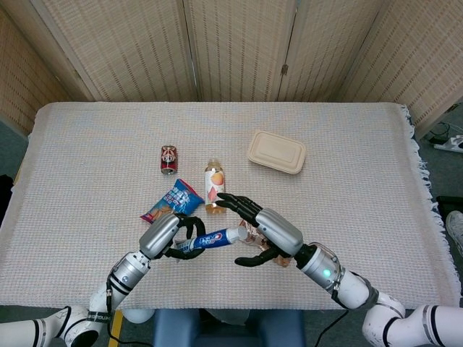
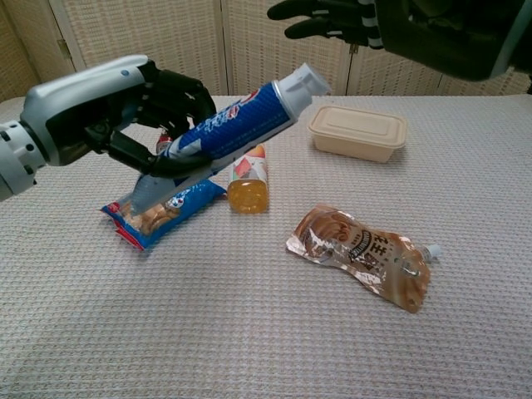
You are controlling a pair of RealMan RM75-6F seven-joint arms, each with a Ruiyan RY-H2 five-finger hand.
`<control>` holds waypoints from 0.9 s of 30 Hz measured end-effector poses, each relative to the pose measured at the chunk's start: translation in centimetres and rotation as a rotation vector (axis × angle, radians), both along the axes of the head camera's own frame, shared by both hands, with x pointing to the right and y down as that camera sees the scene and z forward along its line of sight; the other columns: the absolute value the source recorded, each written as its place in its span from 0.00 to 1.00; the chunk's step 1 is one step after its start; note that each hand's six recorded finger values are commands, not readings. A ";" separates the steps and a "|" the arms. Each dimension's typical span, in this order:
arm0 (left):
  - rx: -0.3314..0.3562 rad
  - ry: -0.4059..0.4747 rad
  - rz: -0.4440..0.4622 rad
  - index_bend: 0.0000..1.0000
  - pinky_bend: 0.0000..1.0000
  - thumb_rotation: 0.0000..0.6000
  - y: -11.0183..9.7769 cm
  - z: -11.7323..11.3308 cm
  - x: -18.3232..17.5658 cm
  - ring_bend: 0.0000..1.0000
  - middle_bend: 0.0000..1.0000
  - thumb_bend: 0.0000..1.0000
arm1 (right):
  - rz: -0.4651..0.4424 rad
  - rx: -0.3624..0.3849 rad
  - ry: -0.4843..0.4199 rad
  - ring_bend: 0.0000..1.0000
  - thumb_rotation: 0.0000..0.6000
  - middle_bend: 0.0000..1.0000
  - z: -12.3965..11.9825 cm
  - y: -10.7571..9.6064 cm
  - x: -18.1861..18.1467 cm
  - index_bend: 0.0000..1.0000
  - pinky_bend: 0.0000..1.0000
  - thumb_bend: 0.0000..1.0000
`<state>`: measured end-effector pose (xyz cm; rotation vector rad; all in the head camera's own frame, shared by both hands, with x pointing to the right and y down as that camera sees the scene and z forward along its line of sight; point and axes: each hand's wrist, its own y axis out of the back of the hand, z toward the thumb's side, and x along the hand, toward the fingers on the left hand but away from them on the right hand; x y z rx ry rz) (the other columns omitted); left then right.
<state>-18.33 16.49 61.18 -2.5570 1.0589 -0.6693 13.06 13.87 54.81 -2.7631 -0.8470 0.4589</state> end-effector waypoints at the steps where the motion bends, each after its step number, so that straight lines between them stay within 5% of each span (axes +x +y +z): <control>1: 0.000 0.004 -0.004 0.75 0.52 1.00 0.0 0.0 0.1 0.68 0.80 0.76 | 0.000 -0.006 -0.005 0.00 0.25 0.00 0.1 0.0 -0.2 0.00 0.00 0.02; 27: 0.004 0.044 -0.041 0.76 0.52 1.00 -0.6 -0.5 1.1 0.69 0.81 0.77 | 0.024 -0.065 -0.042 0.00 0.24 0.00 2.2 -0.1 -3.6 0.00 0.00 0.02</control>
